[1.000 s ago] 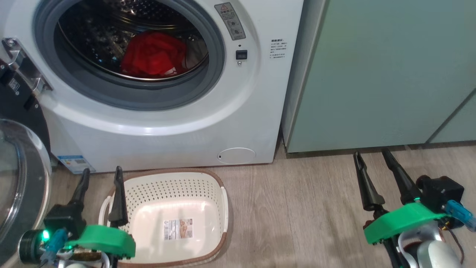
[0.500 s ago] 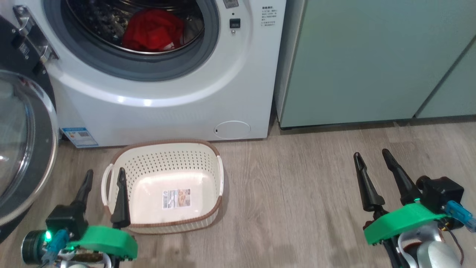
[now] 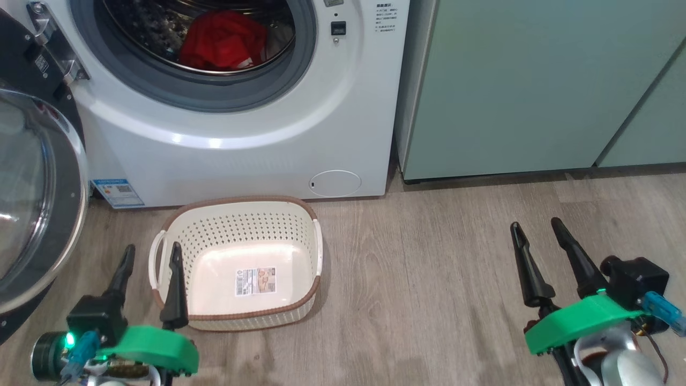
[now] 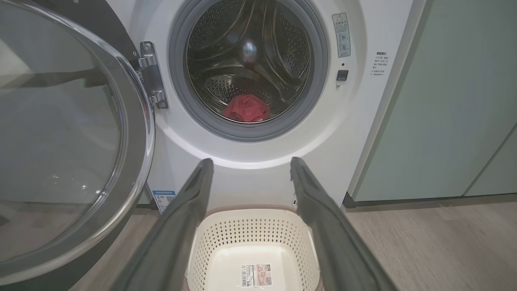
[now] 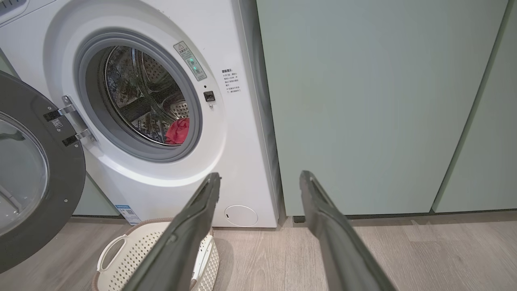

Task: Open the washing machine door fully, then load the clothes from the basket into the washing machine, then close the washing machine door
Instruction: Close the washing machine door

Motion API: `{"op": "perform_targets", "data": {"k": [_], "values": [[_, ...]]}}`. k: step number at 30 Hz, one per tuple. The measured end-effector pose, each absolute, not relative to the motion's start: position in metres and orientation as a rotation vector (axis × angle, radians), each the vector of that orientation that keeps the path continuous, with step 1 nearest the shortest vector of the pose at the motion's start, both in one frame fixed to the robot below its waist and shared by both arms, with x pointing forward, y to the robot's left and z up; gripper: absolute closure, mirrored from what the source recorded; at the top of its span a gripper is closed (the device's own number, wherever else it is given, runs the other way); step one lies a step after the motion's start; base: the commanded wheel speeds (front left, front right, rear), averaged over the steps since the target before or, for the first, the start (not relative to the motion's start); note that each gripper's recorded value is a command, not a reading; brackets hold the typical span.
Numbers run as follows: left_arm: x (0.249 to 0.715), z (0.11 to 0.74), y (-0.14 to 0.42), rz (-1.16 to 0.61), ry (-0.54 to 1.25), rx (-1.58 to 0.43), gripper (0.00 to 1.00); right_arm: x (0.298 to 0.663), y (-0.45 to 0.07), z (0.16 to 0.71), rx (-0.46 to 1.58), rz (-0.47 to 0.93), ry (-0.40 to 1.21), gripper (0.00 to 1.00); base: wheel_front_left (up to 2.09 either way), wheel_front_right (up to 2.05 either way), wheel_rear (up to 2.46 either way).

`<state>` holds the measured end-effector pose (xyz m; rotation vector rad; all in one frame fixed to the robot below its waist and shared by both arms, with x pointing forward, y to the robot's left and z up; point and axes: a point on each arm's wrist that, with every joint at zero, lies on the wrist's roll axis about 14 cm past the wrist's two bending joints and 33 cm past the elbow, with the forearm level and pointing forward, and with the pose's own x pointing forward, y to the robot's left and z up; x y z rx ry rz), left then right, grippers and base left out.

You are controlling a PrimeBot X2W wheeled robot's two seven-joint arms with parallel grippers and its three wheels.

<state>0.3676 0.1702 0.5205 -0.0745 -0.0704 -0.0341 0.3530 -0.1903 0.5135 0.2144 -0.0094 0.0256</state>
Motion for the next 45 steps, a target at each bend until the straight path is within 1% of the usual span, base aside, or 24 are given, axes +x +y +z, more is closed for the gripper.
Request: {"op": "perform_targets", "data": {"k": [26, 33, 45], "values": [[0.359, 0.525, 0.177, -0.015, -0.084, -0.072, 0.00, 0.354, -0.183, 0.515, 0.224, 0.050, -0.015, 0.00, 0.00, 0.00, 0.00], [0.345, 0.526, 0.198, 0.054, -0.090, -0.068, 0.00, 0.365, -0.159, 0.517, 0.225, 0.122, -0.012, 0.00, 0.00, 0.00, 0.00], [0.304, 0.529, 0.252, 0.241, -0.105, -0.057, 0.00, 0.383, -0.097, 0.514, 0.235, 0.305, 0.016, 0.00, 0.00, 0.00, 0.00]]}}
